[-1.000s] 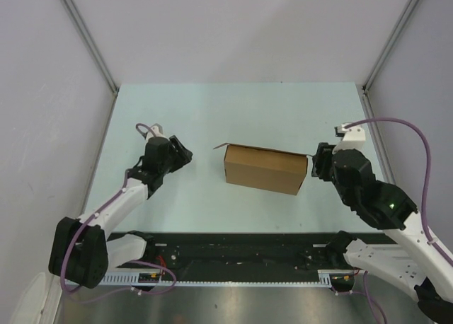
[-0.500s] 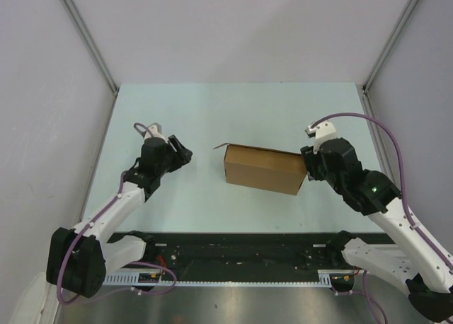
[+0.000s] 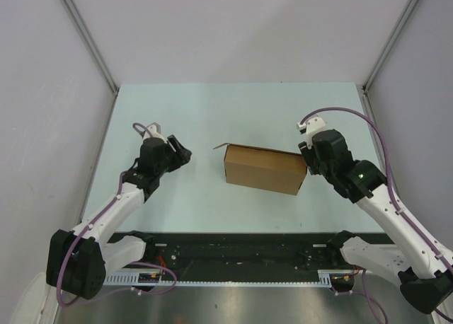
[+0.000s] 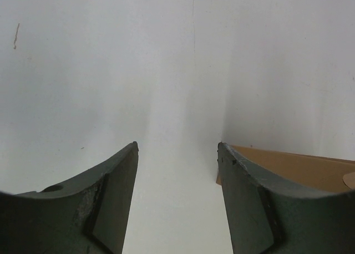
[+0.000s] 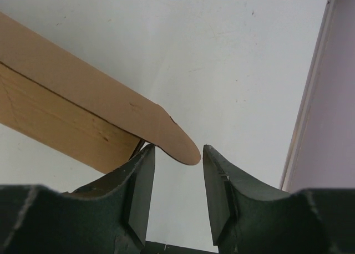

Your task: Fold the paper box

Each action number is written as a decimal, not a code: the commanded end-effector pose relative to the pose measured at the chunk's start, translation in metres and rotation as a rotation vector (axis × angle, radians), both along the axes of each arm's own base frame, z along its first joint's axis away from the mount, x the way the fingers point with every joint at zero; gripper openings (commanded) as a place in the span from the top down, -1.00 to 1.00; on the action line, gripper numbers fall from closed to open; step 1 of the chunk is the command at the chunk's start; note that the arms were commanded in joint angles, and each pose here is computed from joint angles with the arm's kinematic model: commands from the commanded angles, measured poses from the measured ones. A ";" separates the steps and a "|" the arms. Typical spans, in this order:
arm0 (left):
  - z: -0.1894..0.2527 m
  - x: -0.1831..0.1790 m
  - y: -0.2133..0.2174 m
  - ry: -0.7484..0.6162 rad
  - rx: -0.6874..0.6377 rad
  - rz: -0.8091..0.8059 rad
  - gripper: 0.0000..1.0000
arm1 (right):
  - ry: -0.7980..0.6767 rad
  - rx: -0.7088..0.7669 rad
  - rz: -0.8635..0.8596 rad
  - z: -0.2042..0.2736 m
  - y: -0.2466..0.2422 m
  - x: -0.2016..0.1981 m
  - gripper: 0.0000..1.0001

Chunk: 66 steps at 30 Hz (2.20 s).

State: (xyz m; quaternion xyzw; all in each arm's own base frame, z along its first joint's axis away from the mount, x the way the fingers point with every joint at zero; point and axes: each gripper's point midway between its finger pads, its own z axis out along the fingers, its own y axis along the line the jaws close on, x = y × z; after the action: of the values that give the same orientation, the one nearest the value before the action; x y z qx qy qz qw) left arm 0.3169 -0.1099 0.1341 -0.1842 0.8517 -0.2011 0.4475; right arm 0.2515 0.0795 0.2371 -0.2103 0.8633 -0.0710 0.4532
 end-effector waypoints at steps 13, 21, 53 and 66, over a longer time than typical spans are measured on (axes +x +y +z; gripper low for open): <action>0.036 0.005 0.009 -0.087 0.018 0.010 -0.29 | -0.050 -0.001 -0.028 0.008 0.003 0.025 0.52; 0.088 0.007 -0.010 -0.277 -0.042 -0.106 -0.31 | -0.053 0.013 -0.035 0.007 0.003 0.023 0.65; 0.134 -0.026 -0.119 -0.787 0.184 -0.851 -0.42 | -0.073 0.037 -0.003 0.007 0.012 0.019 0.67; 0.114 -0.013 -0.140 -0.716 0.336 -0.929 0.02 | -0.067 0.035 -0.008 0.005 0.013 0.020 0.67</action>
State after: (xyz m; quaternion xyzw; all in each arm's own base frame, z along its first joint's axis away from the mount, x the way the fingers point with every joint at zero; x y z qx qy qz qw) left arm 0.2980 -0.2474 0.2409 0.3267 0.6692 -0.3242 0.5834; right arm 0.2670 0.0894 0.2335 -0.2068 0.8577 -0.0684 0.4657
